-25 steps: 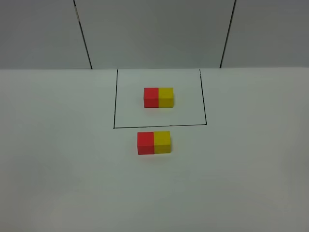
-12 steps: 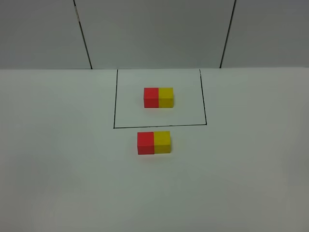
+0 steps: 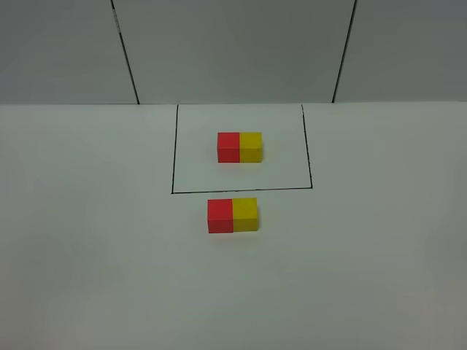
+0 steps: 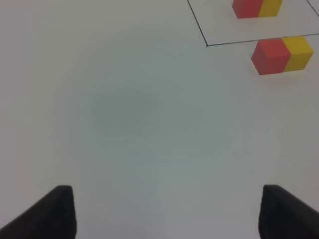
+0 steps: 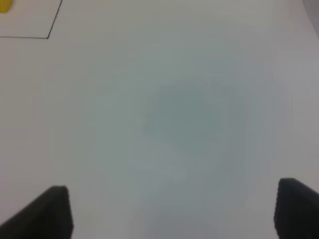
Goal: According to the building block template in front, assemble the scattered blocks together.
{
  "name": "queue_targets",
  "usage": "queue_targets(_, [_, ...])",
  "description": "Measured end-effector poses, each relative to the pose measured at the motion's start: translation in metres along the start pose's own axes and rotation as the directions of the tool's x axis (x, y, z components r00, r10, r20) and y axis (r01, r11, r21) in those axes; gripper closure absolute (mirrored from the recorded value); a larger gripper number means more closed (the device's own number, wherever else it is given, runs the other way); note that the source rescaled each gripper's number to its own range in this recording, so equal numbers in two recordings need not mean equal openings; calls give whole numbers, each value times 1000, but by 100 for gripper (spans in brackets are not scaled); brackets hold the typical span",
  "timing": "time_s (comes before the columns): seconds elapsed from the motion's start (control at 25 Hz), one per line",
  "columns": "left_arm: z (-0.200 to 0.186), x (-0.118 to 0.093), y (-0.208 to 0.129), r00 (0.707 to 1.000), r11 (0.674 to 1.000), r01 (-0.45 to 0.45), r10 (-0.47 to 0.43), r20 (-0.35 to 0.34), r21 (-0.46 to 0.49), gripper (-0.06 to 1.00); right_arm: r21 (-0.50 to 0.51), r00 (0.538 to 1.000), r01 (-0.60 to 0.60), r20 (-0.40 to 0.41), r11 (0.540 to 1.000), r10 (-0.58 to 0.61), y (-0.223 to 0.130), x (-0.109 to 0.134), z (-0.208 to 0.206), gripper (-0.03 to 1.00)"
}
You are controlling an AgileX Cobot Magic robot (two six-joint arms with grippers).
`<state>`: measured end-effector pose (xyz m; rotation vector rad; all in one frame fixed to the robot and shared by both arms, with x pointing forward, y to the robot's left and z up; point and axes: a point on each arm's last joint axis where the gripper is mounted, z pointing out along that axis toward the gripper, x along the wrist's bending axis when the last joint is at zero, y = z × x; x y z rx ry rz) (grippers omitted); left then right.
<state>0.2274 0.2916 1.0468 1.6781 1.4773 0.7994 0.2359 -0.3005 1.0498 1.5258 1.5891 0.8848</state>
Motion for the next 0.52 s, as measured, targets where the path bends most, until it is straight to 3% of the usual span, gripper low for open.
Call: queue_targets(0.52, [0,0,0,1000,1000,0,0,0,0,17,0,1000,0,-1,1000,0,0,0,0,29])
